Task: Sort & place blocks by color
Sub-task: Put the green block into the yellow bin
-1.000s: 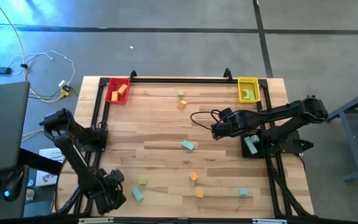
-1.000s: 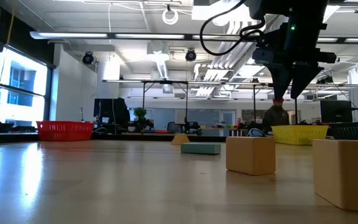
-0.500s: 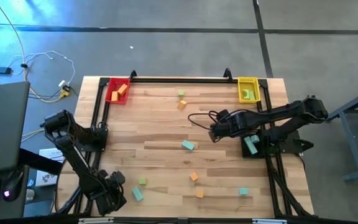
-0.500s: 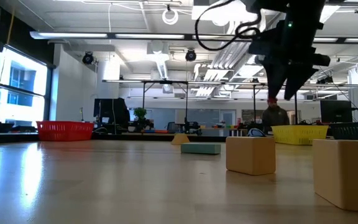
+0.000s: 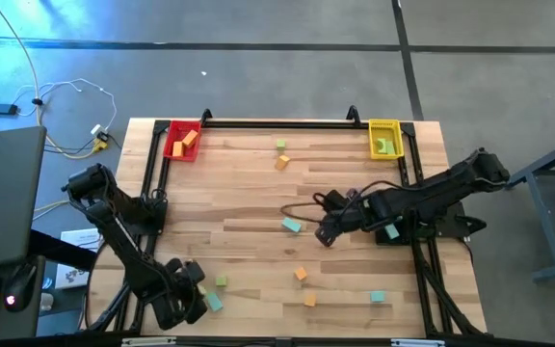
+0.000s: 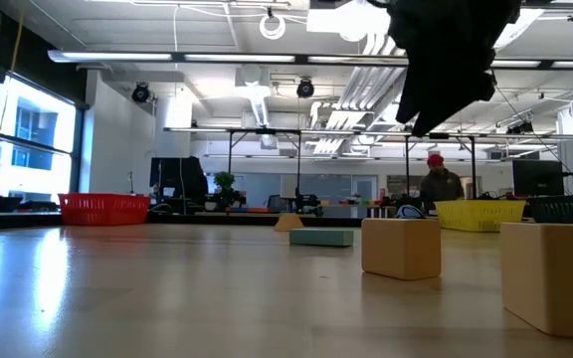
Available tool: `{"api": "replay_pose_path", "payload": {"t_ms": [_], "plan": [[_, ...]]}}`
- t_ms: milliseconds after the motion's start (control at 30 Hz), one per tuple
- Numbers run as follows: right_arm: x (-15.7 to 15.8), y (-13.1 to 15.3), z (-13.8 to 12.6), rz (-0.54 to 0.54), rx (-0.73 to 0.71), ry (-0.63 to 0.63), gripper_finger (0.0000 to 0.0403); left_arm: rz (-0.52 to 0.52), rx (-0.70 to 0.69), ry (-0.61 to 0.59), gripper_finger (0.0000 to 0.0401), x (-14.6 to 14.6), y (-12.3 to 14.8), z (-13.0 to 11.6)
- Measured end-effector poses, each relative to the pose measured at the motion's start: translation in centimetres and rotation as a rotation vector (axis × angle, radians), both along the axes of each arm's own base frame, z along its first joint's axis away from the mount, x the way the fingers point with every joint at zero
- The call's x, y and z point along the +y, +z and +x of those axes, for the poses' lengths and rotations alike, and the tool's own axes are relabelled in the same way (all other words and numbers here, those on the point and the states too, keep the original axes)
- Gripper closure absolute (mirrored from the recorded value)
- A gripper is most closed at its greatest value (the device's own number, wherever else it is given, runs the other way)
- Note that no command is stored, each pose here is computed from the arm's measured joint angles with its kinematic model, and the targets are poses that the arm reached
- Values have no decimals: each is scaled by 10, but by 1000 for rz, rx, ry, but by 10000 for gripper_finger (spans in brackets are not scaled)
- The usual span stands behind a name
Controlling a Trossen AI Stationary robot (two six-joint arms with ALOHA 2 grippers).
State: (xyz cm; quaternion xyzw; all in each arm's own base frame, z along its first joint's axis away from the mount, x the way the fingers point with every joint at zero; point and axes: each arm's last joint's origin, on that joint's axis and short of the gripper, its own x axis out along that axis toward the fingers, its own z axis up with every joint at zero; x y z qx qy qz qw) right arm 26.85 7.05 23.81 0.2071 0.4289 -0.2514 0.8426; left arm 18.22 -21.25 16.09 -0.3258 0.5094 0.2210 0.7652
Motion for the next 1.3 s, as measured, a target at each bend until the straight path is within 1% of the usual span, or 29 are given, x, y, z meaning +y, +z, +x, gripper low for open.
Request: {"api": "replay_pose_path", "payload": {"t_ms": [133, 300, 467, 567, 767, 933, 1100, 1300], "plan": [[14, 2, -1, -37, -33, 66, 185, 16, -103, -32, 299, 12, 14, 15], [30, 4, -3, -95, -75, 144, 185, 61, -253, -89, 299, 35, 36, 39], [45, 8, -5, -176, -130, 225, 185, 98, -397, -161, 299, 61, 59, 62], [54, 11, -7, -241, -164, 275, 185, 97, -463, -197, 299, 78, 70, 74], [72, 16, -9, -412, -222, 388, 185, 58, -590, -248, 299, 110, 87, 95], [85, 14, -3, -600, -239, 484, 185, 20, -726, -278, 299, 135, 99, 111], [93, 14, 7, -743, -260, 540, 185, 41, -833, -253, 299, 158, 108, 121], [97, 21, 17, -936, -279, 549, 185, 52, -923, -211, 299, 186, 116, 128]]}}
